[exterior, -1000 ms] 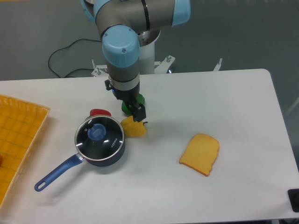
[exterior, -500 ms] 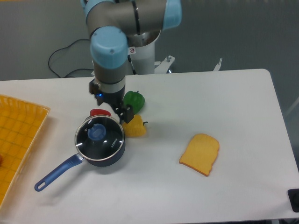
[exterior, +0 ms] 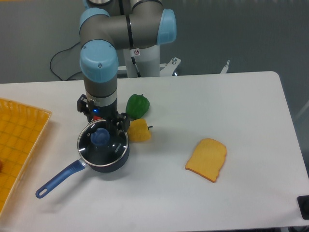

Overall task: Open the lid
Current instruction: 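Raise the gripper and move it over the saucepan's glass lid, then lower the gripper onto the blue knob of the lid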

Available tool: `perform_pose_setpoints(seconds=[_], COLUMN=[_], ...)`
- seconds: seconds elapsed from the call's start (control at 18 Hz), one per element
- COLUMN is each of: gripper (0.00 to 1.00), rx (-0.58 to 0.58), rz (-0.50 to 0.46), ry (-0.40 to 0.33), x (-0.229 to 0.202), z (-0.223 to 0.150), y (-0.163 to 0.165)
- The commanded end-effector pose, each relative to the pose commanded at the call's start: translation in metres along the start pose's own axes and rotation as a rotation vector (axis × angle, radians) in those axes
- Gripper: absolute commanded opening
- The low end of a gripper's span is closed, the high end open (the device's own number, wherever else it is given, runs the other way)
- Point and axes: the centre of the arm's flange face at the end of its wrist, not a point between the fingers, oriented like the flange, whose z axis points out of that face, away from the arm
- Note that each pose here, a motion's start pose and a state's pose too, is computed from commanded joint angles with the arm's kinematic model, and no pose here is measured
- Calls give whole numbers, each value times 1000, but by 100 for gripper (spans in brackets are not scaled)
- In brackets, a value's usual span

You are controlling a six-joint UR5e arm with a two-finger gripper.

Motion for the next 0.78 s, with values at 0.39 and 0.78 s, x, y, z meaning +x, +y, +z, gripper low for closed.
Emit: perform_pose_setpoints(seconds=[0.39,0.78], gripper=[100,100], rx=[-55,-80], rz=[249,316], ry=[-39,-50], x=[4,15], z=[10,29], y=[-7,-23])
